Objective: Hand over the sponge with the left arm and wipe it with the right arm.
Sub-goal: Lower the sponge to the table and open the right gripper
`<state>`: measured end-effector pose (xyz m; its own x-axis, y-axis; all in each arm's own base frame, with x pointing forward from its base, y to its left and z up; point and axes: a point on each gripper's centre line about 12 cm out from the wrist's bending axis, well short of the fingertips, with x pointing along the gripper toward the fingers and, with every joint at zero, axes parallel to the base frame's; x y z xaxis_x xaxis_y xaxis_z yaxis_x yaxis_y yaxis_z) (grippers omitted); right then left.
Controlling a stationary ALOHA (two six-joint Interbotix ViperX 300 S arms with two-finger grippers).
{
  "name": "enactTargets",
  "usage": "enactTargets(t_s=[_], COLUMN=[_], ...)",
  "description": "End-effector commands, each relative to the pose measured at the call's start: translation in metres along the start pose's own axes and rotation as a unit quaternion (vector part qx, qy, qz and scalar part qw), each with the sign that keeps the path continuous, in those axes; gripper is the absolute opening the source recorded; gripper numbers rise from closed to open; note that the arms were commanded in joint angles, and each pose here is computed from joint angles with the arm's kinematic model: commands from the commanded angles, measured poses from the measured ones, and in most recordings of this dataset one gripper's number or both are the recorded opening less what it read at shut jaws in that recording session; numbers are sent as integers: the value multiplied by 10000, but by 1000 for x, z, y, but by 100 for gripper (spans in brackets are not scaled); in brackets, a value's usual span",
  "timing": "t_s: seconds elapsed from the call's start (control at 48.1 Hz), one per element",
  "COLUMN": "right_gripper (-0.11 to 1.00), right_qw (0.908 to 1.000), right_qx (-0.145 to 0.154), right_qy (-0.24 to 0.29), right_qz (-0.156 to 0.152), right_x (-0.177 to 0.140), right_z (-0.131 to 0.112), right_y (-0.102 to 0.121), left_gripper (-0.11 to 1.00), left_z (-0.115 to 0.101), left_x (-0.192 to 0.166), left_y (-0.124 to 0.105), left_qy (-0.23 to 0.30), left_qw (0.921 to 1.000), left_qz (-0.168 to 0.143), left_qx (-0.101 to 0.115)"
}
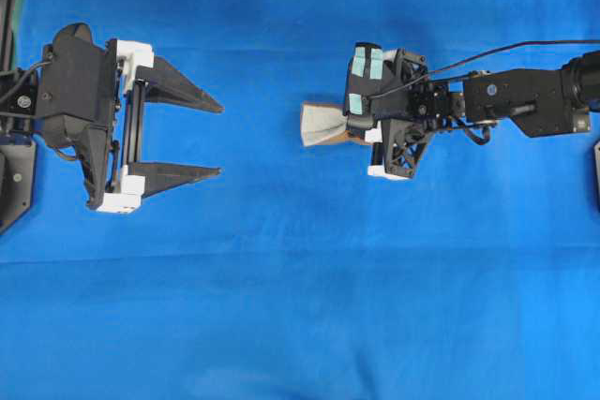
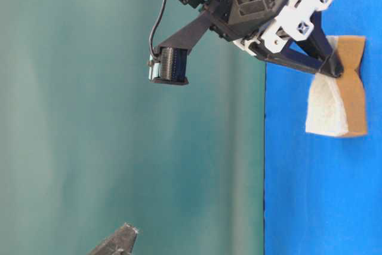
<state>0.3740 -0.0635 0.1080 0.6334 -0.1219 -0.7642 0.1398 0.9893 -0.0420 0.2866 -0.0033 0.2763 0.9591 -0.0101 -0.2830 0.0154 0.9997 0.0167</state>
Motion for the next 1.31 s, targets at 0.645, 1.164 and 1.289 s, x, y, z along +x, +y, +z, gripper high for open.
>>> enactTargets(t_s=[0.645,1.164,1.289], right_gripper=[74,74,74], right_qw=[9992,9887,9864], right_qx=[51,-82,-102], right_qy=[-406,-1493,-1639], right_qz=[-18,-72,23], right_x=[-25,-143,-153], right_z=[29,77,74], right_y=[2,11,17], left_gripper=[86,86,86], left_z=[9,9,9], left_x=[-1,-1,-1], left_y=[-1,-1,-1], left_qy=[-192,-200,-223], left_qw=[9998,9998,9998], left_qz=[-8,-8,-7], left_qx=[27,19,19])
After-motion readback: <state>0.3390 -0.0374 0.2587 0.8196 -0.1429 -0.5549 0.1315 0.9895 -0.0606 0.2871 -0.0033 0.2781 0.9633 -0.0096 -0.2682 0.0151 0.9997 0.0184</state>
